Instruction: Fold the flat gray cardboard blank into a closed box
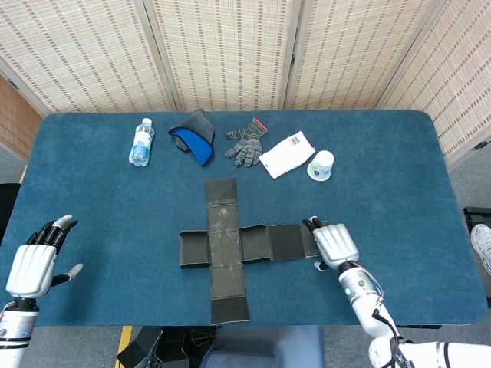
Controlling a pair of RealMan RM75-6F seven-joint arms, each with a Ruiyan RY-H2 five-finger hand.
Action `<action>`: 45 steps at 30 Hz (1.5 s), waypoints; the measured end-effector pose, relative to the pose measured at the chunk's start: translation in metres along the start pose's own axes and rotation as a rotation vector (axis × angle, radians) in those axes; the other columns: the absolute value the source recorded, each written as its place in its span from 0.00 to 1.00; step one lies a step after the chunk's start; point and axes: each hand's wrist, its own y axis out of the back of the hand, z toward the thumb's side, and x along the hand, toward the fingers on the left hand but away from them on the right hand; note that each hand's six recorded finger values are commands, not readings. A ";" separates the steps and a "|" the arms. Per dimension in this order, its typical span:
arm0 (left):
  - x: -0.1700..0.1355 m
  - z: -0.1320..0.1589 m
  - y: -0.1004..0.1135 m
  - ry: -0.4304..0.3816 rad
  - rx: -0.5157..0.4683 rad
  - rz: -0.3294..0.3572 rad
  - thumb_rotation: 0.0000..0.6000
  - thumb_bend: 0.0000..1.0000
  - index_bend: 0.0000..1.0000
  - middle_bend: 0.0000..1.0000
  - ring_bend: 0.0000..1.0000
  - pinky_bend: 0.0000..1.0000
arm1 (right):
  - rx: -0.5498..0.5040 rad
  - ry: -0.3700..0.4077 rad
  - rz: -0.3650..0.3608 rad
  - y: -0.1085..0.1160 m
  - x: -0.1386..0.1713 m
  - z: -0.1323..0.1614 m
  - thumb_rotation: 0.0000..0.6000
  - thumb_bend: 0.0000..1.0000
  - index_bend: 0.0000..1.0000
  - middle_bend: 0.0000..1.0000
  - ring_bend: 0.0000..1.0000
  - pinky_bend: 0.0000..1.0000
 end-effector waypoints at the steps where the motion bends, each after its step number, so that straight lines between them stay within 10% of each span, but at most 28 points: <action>1: 0.000 0.000 0.000 -0.001 -0.001 0.000 1.00 0.10 0.17 0.16 0.16 0.29 | 0.003 0.007 0.008 -0.001 -0.003 0.006 1.00 0.00 0.12 0.16 0.81 0.89; 45: -0.002 -0.012 -0.007 0.000 -0.021 -0.018 1.00 0.10 0.18 0.16 0.15 0.27 | 0.203 -0.027 0.125 -0.026 -0.068 0.077 1.00 0.00 0.05 0.13 0.81 0.89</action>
